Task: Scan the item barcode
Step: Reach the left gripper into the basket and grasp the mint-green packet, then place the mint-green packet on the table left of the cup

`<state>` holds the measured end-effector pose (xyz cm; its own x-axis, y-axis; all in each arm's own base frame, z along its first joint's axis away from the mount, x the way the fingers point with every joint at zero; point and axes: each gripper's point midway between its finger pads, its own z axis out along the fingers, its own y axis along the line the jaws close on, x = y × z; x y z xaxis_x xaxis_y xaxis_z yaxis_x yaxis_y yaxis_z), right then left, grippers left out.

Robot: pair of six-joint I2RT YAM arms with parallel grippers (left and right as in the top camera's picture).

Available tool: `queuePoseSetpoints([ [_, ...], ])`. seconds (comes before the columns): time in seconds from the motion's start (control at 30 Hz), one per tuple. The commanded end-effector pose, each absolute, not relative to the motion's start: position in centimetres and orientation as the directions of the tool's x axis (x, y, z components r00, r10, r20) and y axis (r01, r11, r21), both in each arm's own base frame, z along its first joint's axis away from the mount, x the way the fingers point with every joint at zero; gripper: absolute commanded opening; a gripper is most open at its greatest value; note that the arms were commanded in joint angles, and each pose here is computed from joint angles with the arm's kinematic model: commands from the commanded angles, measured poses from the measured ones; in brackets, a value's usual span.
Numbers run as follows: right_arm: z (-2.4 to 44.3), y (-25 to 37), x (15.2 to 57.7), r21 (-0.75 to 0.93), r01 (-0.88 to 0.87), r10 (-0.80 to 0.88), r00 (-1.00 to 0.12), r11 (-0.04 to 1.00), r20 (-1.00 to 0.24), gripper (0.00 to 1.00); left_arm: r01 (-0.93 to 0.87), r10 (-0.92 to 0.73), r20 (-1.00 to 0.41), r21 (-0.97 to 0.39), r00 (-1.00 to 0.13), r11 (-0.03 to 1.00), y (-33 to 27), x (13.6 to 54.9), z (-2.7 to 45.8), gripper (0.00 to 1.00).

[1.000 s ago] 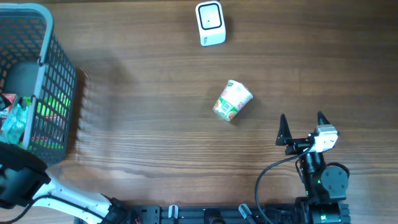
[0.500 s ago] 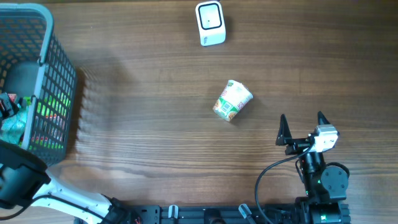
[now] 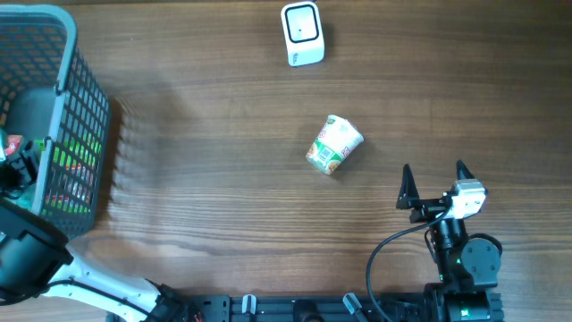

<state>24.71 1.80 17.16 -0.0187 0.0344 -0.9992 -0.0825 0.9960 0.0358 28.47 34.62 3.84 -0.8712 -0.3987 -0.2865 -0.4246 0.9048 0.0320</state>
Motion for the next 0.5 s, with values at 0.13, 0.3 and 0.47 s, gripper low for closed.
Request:
queuePoseSetpoints([
  [0.13, 17.3, 1.9, 24.7, 0.027, -0.091, 0.026, -0.011, 0.995, -1.0, 1.0, -0.465, -0.361, -0.438, 0.154, -0.823, 0.872, 36.4, 28.7, 12.6, 0.04],
  [0.3, 17.3, 1.9, 24.7, 0.027, -0.092, 0.026, -0.011, 0.995, -1.0, 1.0, -0.509, -0.263, -0.697, 0.169, -0.667, 0.844, 31.3, 29.7, 26.9, 0.04],
  [0.47, 17.3, 1.9, 24.7, 0.027, -0.091, 0.026, -0.011, 0.995, -1.0, 1.0, -0.326, -0.07, -0.857, 0.117, -0.51, 0.938, 17.0, 33.1, 36.8, 0.04],
])
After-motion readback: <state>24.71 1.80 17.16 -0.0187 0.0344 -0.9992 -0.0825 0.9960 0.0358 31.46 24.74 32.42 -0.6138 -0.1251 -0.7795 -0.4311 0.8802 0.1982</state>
